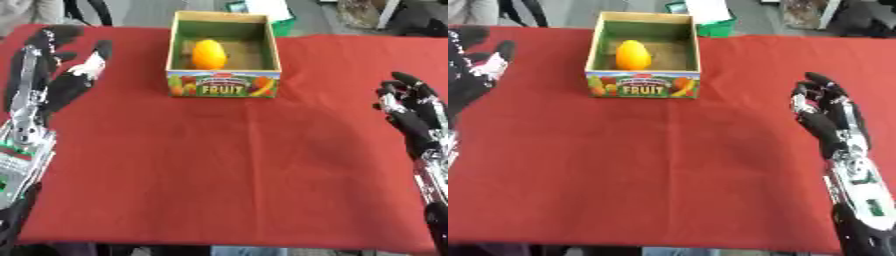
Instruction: Pick up objects on the table and place them in the box.
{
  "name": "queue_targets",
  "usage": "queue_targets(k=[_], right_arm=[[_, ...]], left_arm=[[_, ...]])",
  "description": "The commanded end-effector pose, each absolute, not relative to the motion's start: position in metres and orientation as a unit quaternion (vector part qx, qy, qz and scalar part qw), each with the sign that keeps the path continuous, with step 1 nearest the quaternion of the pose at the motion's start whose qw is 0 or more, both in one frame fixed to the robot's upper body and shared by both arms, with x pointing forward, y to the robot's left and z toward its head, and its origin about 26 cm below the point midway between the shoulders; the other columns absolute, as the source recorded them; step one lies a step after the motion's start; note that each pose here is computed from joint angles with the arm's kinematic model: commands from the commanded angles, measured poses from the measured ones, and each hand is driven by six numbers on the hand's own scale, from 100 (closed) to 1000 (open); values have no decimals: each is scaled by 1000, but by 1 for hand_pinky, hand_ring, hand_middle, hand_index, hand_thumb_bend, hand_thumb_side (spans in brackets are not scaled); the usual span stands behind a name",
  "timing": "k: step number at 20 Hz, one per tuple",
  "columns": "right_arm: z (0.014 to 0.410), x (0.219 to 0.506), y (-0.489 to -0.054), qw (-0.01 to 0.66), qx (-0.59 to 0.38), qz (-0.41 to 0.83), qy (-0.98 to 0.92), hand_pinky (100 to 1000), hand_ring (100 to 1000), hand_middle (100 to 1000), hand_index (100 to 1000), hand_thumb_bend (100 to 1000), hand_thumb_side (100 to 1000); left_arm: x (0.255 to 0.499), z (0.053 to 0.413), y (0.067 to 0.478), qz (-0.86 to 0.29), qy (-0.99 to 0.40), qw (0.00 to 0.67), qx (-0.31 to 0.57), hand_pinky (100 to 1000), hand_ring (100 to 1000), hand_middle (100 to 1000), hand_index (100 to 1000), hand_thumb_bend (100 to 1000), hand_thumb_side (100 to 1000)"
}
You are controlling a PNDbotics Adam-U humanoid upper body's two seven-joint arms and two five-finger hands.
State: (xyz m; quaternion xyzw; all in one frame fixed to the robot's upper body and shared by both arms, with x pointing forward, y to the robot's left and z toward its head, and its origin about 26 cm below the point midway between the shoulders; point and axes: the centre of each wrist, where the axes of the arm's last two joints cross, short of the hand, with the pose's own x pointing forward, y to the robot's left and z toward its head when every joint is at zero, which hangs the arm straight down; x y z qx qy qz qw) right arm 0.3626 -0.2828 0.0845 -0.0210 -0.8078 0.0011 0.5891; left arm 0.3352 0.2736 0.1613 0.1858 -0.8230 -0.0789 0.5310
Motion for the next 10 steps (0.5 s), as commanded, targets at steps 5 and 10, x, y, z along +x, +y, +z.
queue_targets(k=[5,10], right_arm=[[95,362,-289,575,-29,-1,-817,651,748,673,807,100,151],[95,362,-290,575,-31,-5,-817,651,748,672,807,100,151]], left_arm=[[334,160,276,-65,-829,526,177,796,849,745,701,521,385],[334,154,275,-64,-827,531,172,796,847,742,695,517,387]])
